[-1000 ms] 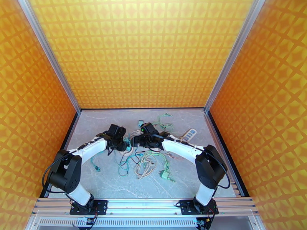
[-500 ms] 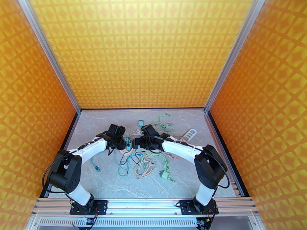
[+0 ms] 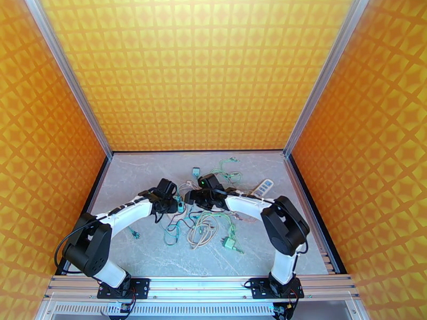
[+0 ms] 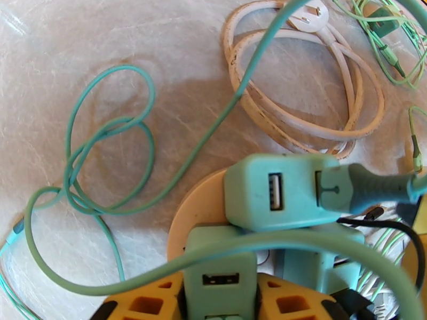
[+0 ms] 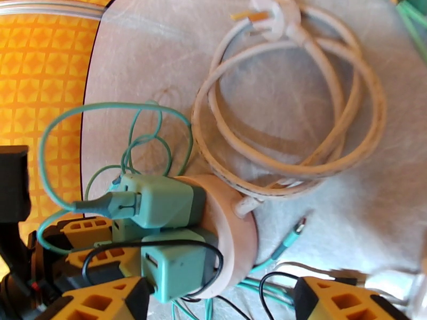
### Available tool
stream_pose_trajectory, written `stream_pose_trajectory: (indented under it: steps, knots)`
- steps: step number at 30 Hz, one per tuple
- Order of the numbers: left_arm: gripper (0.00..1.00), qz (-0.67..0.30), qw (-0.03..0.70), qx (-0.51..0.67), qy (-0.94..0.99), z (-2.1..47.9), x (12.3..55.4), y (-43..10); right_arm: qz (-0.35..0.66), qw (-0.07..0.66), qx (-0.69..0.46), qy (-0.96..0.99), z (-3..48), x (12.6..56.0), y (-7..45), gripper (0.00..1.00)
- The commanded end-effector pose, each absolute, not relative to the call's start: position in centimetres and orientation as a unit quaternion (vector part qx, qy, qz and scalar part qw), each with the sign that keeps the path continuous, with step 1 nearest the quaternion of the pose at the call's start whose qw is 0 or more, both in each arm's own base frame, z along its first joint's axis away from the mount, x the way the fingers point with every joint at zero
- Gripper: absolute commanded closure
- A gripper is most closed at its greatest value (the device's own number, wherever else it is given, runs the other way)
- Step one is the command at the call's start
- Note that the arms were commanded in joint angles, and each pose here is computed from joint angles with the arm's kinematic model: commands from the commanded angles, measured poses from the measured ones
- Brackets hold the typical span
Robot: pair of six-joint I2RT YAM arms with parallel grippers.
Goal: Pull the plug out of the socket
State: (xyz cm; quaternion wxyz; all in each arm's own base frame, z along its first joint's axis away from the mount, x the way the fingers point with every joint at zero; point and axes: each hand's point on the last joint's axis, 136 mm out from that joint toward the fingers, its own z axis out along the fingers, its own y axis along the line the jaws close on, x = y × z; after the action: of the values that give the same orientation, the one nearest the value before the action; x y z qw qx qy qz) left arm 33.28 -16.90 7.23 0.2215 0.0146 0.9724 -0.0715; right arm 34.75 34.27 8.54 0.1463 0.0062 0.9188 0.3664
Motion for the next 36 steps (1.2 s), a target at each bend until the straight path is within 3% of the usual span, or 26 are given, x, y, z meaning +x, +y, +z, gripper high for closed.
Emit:
stream_pose_trajectory:
  steps: [1,3,7,12,17,23,29,36]
  knots:
    - [0.58,-0.052,0.223,0.031,0.973,7.3,33.0,-16.3,0.39,0.14,0.002,0.91,9.0,34.7,35.1,0.24]
    - [0.51,-0.047,0.223,0.057,0.972,7.3,33.0,-16.3,0.392,0.135,-0.002,0.91,9.0,34.5,35.2,0.24]
    - [0.49,-0.05,0.224,0.101,0.968,7.3,33.1,-16.9,0.398,0.123,-0.001,0.909,8.6,34.2,35.4,0.25]
    - [0.63,-0.072,0.228,0.128,0.963,7.1,33.3,-17.6,0.411,0.111,0.007,0.905,8.0,34.1,35.8,0.31]
    - [0.7,-0.078,0.218,0.131,0.964,6.4,32.9,-17.8,0.418,0.103,0.011,0.903,7.6,34.1,36.2,0.33]
    - [0.75,-0.085,0.21,0.128,0.965,6.0,32.6,-17.9,0.418,0.089,0.017,0.904,6.6,34.1,36.4,0.36]
    - [0.77,-0.089,0.209,0.125,0.966,6.6,32.7,-18.1,0.38,0.067,0.02,0.922,4.0,33.4,35.4,0.46]
    - [0.79,-0.09,0.214,0.125,0.965,7.9,32.6,-18.0,0.323,0.053,0.016,0.945,1.5,32.3,33.4,0.49]
